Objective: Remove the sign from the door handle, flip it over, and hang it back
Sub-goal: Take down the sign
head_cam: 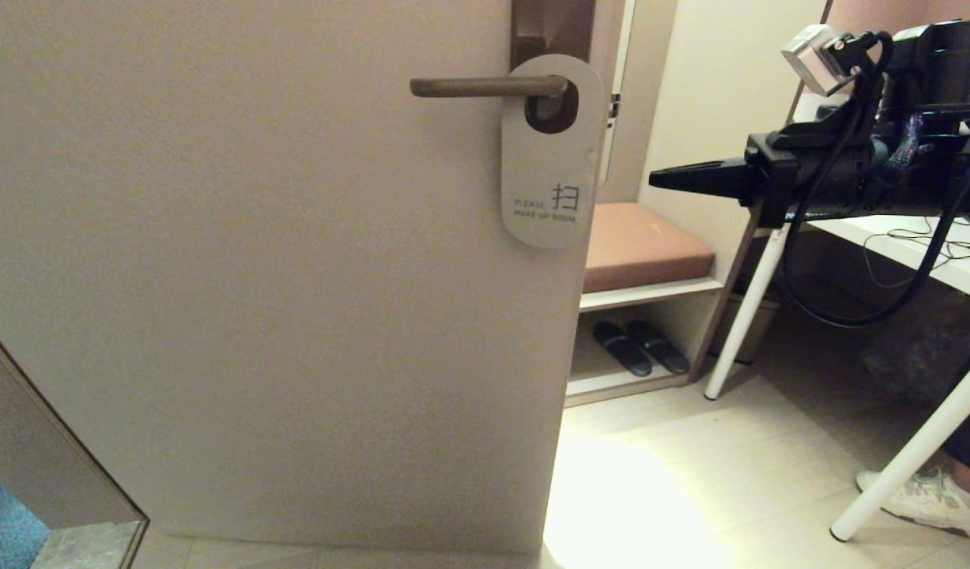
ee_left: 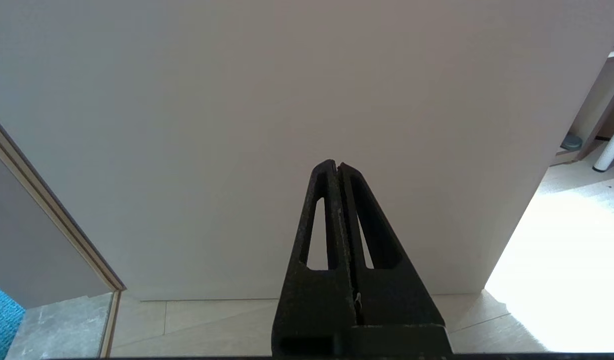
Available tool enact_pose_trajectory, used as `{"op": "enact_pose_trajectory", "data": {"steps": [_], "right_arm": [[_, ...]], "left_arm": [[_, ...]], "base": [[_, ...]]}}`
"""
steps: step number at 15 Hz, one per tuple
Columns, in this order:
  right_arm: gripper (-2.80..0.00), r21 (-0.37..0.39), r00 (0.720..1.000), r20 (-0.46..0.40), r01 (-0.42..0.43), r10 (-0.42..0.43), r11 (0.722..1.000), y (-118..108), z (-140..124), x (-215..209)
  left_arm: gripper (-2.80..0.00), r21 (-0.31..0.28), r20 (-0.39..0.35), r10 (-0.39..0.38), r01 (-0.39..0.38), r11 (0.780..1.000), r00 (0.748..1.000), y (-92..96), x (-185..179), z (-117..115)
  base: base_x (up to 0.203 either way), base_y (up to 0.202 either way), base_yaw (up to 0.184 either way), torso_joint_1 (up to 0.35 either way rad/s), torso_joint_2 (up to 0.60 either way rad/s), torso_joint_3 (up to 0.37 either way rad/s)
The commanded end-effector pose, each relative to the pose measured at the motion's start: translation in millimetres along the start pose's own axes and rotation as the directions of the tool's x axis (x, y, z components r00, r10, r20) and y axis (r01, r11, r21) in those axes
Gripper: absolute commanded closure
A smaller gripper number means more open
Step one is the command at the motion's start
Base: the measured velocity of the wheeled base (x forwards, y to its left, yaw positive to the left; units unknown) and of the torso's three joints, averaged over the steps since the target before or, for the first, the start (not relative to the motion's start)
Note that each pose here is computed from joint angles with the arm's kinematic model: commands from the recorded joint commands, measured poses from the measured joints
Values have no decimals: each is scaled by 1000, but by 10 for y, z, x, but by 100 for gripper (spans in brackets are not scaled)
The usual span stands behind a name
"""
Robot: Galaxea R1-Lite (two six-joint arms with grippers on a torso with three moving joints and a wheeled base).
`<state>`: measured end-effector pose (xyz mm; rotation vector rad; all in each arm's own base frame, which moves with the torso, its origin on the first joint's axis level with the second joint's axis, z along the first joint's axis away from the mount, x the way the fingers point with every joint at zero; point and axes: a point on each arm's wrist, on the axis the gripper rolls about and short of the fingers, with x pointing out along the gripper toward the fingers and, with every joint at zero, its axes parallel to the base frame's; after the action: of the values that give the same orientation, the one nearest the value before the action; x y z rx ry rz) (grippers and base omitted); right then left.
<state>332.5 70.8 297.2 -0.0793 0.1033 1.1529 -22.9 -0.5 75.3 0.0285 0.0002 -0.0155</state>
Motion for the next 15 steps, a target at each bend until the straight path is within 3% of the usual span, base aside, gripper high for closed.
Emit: {"op": "enact_pose_trajectory", "data": {"steps": [1, 3, 4, 15], "right_arm": [[0, -11, 1000, -6, -20, 20, 1000, -25, -48, 63], [0, -25, 1000, -9, -20, 20, 999, -39, -66, 74], [-280, -24, 1000, -11, -20, 20, 1000, -40, -74, 76], [-280, -13, 996, -18, -87, 87, 996, 31, -104, 322]], "left_arm": [[0, 1, -2, 0, 0, 1000, 1000, 0, 1, -1], [0, 1, -1, 0, 0, 1000, 1000, 0, 1, 0], [0, 0, -1, 0, 0, 1000, 1000, 0, 1, 0], [0, 1, -1, 0, 0, 1000, 1000, 0, 1, 0]], "base": [[0, 0, 0, 0, 0, 0], [0, 0, 0, 0, 0, 0], [0, 0, 0, 0, 0, 0], [0, 0, 0, 0, 0, 0]]}}
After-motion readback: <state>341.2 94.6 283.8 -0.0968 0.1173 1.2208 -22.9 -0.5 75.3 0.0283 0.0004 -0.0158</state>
